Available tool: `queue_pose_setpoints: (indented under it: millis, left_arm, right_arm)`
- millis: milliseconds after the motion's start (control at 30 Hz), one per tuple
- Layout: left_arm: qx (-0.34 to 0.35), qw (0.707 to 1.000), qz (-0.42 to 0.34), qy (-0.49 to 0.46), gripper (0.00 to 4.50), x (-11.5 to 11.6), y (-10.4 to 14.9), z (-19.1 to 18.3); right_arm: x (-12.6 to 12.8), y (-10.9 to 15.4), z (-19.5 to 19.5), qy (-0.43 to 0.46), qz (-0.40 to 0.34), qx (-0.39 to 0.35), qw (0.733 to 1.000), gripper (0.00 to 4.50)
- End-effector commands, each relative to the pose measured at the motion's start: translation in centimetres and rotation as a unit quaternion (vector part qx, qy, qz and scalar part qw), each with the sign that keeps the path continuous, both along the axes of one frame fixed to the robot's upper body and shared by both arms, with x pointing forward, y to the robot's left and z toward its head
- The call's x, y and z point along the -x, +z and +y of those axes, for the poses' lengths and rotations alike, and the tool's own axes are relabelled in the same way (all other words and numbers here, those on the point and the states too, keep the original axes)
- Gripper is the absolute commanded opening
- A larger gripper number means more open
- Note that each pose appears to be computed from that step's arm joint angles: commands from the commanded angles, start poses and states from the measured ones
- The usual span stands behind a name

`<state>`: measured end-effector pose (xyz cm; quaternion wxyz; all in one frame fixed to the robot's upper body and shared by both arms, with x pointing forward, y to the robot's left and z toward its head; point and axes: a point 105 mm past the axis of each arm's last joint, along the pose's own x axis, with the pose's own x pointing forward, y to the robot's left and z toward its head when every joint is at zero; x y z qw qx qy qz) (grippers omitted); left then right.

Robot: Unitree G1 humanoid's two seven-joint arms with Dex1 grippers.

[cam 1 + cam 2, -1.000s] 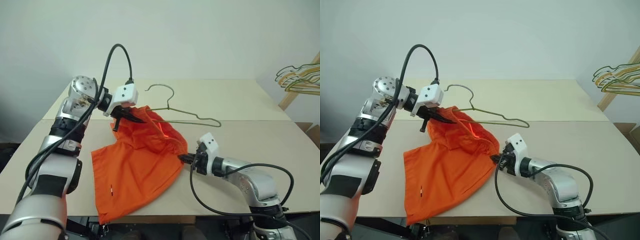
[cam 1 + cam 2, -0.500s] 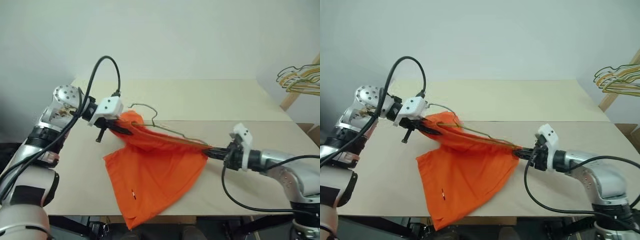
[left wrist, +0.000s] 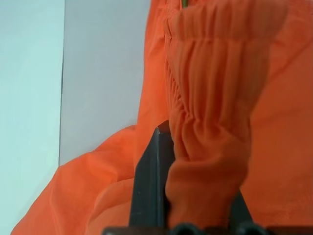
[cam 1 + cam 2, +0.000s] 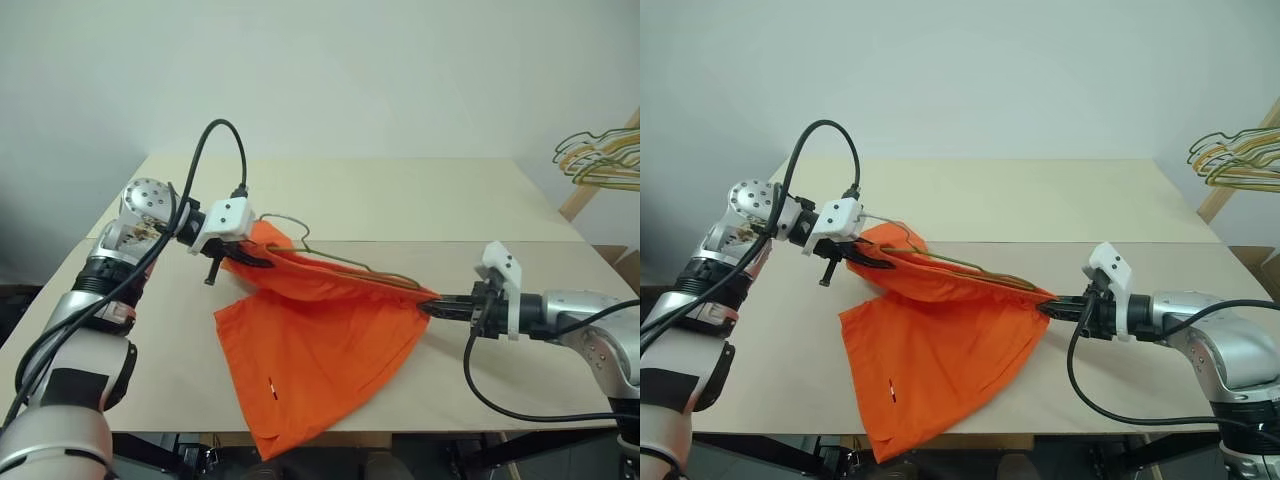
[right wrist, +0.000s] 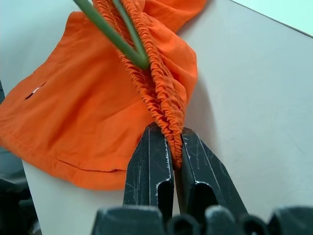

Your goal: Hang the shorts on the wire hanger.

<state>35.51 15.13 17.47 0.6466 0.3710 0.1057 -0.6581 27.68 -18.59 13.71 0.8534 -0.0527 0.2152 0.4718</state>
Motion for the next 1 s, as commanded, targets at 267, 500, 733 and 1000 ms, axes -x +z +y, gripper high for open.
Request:
queue_pose_setpoints:
  millis: [267, 500, 733, 1000]
  left_arm:
    - [-0.140, 0.989, -0.013, 0.055, 0.00, -0.2, -2.1, 5.3]
    - [-0.215, 0.973, -0.019, 0.082, 0.00, -1.0, -3.9, 7.0]
    - [-0.197, 0.980, -0.014, 0.033, 0.00, -1.2, -4.6, 3.6]
    - [-0.157, 0.987, -0.017, 0.015, 0.00, -2.0, -3.7, 0.2]
  right_arm:
    - [-0.8, 1.9, -2.6, -0.026, -0.043, 0.035, 0.998, 0.04]
    - [-0.5, 3.2, -1.9, 0.021, -0.075, 0.053, 0.996, 0.04]
    - [-0.4, 5.3, 3.6, 0.112, -0.119, 0.072, 0.984, 0.04]
    - [-0.1, 3.7, 6.6, 0.140, -0.095, 0.116, 0.979, 1.16]
